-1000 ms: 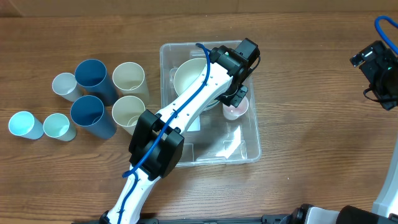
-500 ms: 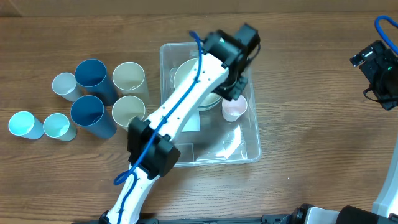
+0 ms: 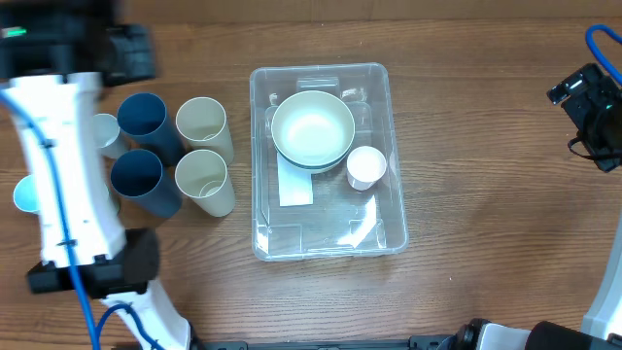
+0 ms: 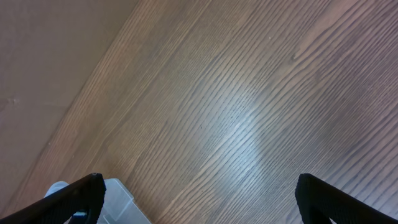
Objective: Pack container
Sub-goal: 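Carry the pink cup into the bin beside the bowls and release, then grasp the small grey cup with the left gripper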
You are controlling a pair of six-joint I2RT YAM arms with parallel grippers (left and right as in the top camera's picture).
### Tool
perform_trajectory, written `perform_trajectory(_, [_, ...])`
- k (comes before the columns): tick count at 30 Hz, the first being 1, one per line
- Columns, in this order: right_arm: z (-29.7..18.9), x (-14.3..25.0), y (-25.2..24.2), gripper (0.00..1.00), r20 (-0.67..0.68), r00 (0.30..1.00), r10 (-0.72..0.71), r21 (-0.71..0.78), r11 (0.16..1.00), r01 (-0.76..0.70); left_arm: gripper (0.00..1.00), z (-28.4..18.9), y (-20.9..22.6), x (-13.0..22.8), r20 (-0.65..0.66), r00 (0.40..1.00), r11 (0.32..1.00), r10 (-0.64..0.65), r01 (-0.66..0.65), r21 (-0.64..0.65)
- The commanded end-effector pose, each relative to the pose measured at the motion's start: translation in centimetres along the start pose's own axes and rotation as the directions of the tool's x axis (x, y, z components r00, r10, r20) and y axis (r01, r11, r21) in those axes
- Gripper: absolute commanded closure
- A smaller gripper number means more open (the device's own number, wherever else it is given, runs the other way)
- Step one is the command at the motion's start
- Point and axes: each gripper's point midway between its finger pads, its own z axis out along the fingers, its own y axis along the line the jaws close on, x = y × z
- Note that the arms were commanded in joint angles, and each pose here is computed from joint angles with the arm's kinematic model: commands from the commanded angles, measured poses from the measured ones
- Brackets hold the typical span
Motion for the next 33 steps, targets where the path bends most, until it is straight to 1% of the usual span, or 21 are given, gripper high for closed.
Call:
perform_trajectory(1, [-0.4,-0.1,0.2,0.00,0.010,1.000,0.005,-0.010,1.000,-0.004,0.36,1.4,7.9,0.2,-0.050,0.971,0.971,-0.236,0.234,-0.048])
perform_trajectory(3, [-0.4,-0.1,0.2,0.00,0.010,1.000,0.005,-0.010,1.000,-0.004,0.37,4.0,10.8,1.2,-0.130,0.939,0.948,-0.319,0.314,-0.054])
perform_trajectory(4, [-0.4,-0.1,0.2,0.00,0.010,1.000,0.005,-0.010,1.000,-0.004,0.40,5.7,11.9,1.8,-0.176,0.919,0.935,-0.353,0.351,-0.045])
perform_trajectory(6, [-0.4,-0.1,0.2,0.00,0.010,1.000,0.005,-0.010,1.000,-0.004,0.48,10.0,12.7,3.1,-0.284,0.894,0.931,-0.345,0.365,0.019])
perform_trajectory(7, [-0.4,-0.1,0.2,0.00,0.010,1.000,0.005,-0.010,1.000,-0.004,0.49,11.7,12.9,3.6,-0.321,0.884,0.929,-0.341,0.369,0.030])
perform_trajectory(8, [-0.4,-0.1,0.2,0.00,0.010,1.000,0.005,-0.010,1.000,-0.004,0.46,13.7,13.0,4.3,-0.362,0.870,0.927,-0.335,0.373,0.037])
perform_trajectory(10, [-0.4,-0.1,0.2,0.00,0.010,1.000,0.005,-0.010,1.000,-0.004,0.45,17.3,13.2,5.3,-0.412,0.855,0.932,-0.316,0.360,0.033])
perform_trajectory(13, [-0.4,-0.1,0.2,0.00,0.010,1.000,0.005,-0.010,1.000,-0.004,0.42,21.2,13.2,6.0,-0.442,0.853,0.943,-0.279,0.330,0.041])
perform_trajectory(16, [-0.4,-0.1,0.2,0.00,0.010,1.000,0.005,-0.010,1.000,-0.004,0.39,24.3,13.4,6.1,-0.442,0.861,0.953,-0.251,0.301,0.046])
perform_trajectory(20, [-0.4,-0.1,0.2,0.00,0.010,1.000,0.005,-0.010,1.000,-0.004,0.39,25.9,13.7,6.5,-0.445,0.861,0.958,-0.246,0.285,0.022])
perform_trajectory(23, [-0.4,-0.1,0.2,0.00,0.010,1.000,0.005,-0.010,1.000,-0.004,0.44,27.1,14.3,7.1,-0.454,0.858,0.965,-0.240,0.260,-0.021])
perform_trajectory(24, [-0.4,-0.1,0.2,0.00,0.010,1.000,0.005,-0.010,1.000,-0.004,0.49,27.6,14.5,7.5,-0.465,0.853,0.968,-0.238,0.250,-0.037])
perform_trajectory(26, [-0.4,-0.1,0.2,0.00,0.010,1.000,0.005,-0.010,1.000,-0.005,0.62,28.6,14.5,8.1,-0.482,0.845,0.970,-0.233,0.237,-0.052])
perform_trajectory(29, [-0.4,-0.1,0.2,0.00,0.010,1.000,0.005,-0.010,1.000,-0.004,0.91,29.4,14.9,8.1,-0.474,0.845,0.967,-0.247,0.243,-0.071])
perform_trajectory(30, [-0.4,-0.1,0.2,0.00,0.010,1.000,0.005,-0.010,1.000,-0.004,0.96,29.2,15.0,7.8,-0.464,0.850,0.967,-0.250,0.245,-0.073])
perform_trajectory(33, [-0.4,-0.1,0.2,0.00,0.010,1.000,0.005,-0.010,1.000,-0.004,0.96,26.5,16.0,6.0,-0.412,0.865,0.958,-0.286,0.250,-0.141])
